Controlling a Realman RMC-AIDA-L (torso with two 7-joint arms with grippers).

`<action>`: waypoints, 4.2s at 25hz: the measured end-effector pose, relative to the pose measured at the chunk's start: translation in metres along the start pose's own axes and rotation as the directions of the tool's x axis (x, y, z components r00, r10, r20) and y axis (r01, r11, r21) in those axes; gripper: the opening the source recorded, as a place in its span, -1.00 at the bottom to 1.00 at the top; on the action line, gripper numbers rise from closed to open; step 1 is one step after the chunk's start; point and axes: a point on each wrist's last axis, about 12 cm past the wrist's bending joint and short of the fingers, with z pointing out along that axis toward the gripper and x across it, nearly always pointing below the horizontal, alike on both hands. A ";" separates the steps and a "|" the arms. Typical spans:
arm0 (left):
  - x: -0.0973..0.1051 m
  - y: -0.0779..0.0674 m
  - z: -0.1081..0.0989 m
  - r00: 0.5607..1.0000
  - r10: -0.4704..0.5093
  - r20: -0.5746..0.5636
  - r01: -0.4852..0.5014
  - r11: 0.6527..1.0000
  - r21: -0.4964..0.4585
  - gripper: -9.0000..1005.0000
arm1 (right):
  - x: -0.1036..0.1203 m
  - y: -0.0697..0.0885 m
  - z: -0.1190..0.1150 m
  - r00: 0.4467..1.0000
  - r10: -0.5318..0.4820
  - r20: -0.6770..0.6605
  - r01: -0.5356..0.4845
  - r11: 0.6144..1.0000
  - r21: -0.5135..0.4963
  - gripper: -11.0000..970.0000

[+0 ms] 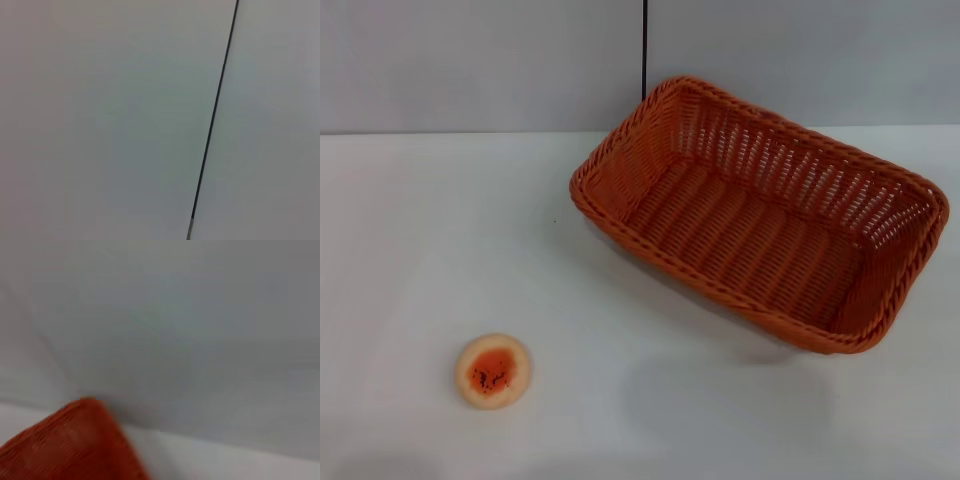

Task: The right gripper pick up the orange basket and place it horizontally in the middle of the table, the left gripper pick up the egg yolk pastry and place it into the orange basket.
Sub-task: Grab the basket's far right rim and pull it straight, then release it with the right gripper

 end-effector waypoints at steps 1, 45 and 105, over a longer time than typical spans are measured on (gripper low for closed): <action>0.001 0.000 -0.001 1.000 -0.004 -0.001 0.004 1.000 -0.002 0.65 | -0.003 0.001 0.003 1.000 -0.002 -0.025 0.002 1.000 -0.020 0.54; 0.002 -0.016 0.027 0.998 -0.043 -0.046 0.052 0.977 0.209 0.65 | -0.002 0.063 0.184 0.955 -0.245 -0.165 0.219 0.962 -0.160 0.49; -0.014 -0.010 -0.030 0.999 -0.050 -0.006 0.050 0.983 0.177 0.65 | -0.016 0.128 0.197 0.504 -0.863 0.032 0.751 0.419 -0.510 -0.57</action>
